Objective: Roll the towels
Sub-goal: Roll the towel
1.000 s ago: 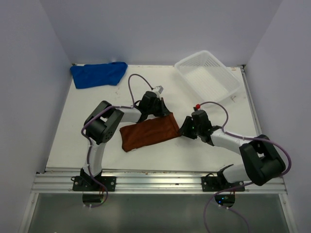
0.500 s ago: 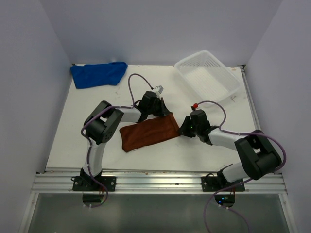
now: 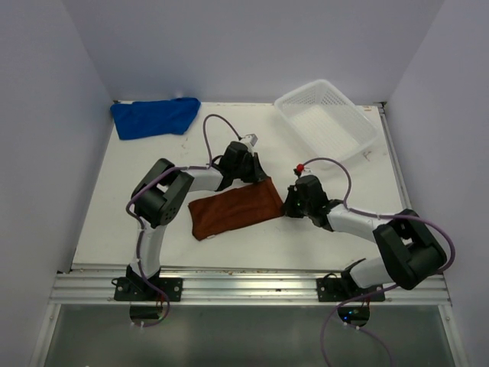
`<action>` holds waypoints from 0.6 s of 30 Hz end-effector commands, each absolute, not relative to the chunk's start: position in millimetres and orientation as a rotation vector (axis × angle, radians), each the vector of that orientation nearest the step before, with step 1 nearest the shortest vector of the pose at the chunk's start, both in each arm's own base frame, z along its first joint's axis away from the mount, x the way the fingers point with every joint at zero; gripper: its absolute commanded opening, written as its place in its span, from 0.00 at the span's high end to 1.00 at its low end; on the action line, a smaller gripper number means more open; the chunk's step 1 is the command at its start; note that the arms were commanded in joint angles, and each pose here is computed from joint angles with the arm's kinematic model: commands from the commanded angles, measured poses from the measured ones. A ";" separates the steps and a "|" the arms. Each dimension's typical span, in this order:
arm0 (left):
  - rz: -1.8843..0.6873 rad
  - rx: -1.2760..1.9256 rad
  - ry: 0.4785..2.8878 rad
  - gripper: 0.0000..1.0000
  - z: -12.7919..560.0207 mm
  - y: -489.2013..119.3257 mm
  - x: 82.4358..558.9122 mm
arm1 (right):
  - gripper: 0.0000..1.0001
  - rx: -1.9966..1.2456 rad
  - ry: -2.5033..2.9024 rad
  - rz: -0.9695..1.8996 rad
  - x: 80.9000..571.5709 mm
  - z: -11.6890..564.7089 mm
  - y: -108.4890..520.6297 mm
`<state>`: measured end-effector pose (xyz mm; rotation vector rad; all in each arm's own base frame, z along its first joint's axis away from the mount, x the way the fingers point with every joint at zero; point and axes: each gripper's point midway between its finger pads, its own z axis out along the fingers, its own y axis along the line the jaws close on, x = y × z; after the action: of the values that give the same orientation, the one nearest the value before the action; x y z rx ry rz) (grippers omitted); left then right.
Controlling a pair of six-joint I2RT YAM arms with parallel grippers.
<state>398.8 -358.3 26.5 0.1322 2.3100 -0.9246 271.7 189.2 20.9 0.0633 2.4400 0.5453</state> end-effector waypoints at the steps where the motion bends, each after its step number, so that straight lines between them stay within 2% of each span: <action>1: -0.902 0.138 2.223 0.83 65.8 -354.2 419.9 | 1.00 -0.051 2.439 0.379 270.6 23.9 176.3; 8: -0.899 0.146 2.209 0.72 82.3 -354.0 422.1 | 1.00 -0.165 2.414 0.158 268.3 33.6 175.8; 14: -0.903 0.147 2.192 0.57 102.6 -350.7 421.5 | 1.00 -0.171 2.386 0.072 268.9 38.1 174.5; 18: -0.953 0.144 2.183 0.53 118.6 -353.0 414.4 | 1.00 -0.165 2.362 0.014 270.5 39.8 171.2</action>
<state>408.0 -350.0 70.5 0.1315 2.2731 -0.9009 257.9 178.8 25.3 -0.1859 2.4222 0.1195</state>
